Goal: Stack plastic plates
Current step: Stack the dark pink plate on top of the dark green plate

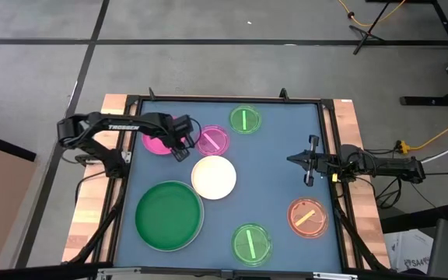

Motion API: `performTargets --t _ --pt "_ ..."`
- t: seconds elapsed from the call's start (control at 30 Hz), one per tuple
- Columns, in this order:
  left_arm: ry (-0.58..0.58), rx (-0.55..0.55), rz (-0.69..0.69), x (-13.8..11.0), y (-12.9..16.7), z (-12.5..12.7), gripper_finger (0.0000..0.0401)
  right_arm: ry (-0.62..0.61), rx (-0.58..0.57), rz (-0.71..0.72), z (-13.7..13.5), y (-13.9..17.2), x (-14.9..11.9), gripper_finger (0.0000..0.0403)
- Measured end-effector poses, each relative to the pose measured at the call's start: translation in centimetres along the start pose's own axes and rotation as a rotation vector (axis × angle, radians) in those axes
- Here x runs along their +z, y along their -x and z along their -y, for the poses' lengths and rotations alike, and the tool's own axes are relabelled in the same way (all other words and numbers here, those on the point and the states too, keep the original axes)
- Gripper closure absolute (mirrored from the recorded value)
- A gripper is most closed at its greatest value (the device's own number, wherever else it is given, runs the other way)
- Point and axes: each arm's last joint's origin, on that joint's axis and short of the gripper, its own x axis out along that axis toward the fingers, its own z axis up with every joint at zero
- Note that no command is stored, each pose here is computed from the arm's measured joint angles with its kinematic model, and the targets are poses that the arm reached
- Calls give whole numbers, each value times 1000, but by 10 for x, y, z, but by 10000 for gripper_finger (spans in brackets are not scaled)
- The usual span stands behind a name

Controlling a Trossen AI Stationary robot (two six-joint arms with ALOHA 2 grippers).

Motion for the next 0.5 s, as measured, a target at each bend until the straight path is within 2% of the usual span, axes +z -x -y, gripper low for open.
performTargets --t 0.5 --pt "20 39 -102 1 -26 3 266 0 0 0 0 0 0 402"
